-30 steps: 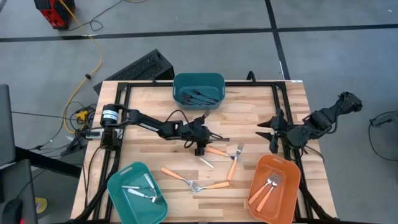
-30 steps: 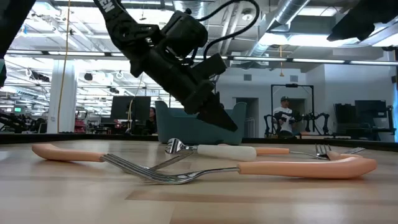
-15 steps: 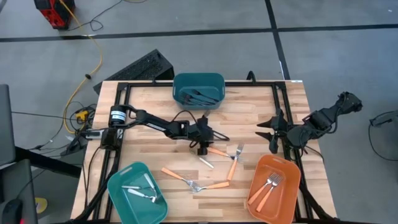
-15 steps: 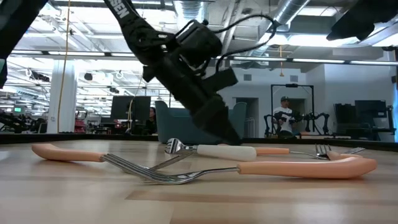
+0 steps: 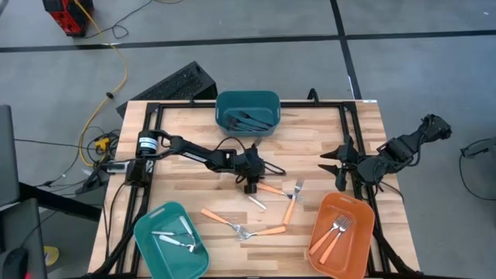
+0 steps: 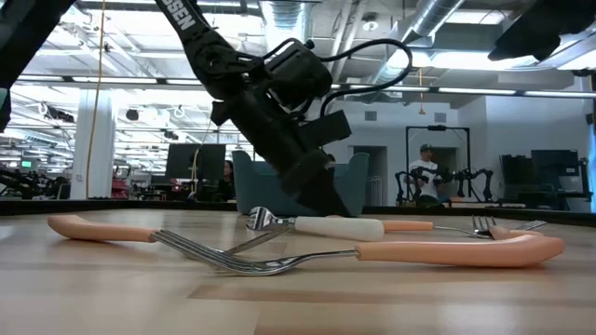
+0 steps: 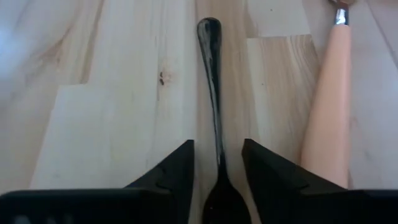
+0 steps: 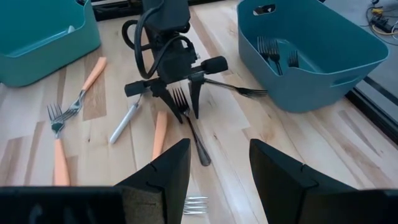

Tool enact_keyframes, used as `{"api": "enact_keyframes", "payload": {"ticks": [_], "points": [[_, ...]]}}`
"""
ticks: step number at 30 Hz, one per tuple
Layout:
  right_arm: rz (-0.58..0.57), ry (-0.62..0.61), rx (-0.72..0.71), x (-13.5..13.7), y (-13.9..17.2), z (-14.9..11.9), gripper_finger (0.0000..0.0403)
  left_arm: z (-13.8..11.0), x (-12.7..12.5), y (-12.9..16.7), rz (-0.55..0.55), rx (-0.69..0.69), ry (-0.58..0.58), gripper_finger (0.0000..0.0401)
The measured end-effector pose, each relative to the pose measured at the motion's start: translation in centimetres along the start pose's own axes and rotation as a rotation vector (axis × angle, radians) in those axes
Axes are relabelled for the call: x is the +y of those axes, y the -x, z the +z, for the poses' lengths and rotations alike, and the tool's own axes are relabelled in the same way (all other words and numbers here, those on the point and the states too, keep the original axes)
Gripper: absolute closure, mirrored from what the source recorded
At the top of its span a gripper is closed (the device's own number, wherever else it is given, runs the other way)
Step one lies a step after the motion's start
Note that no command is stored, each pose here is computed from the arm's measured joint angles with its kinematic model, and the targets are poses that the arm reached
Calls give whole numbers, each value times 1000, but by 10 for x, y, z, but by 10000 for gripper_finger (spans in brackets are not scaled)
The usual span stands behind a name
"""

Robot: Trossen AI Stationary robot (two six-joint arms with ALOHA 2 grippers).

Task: Sort silverware by color (type)
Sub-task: Put the black fork into the blue bin

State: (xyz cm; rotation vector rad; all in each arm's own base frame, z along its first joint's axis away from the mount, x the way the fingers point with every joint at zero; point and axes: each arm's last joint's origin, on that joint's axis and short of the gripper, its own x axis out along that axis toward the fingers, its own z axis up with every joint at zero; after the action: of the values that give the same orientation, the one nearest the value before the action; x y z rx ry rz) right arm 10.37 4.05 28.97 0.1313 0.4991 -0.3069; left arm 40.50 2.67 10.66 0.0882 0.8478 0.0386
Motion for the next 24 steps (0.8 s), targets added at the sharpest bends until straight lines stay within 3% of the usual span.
{"api": "enact_keyframes", "payload": {"ticks": [10, 24], "points": [[2, -6, -3, 0, 0, 0, 214, -3, 2, 0, -1, 25, 53, 391], [-19, -33, -17, 0, 0, 1, 214, 5, 3, 5, 11, -46, 116, 400]]}}
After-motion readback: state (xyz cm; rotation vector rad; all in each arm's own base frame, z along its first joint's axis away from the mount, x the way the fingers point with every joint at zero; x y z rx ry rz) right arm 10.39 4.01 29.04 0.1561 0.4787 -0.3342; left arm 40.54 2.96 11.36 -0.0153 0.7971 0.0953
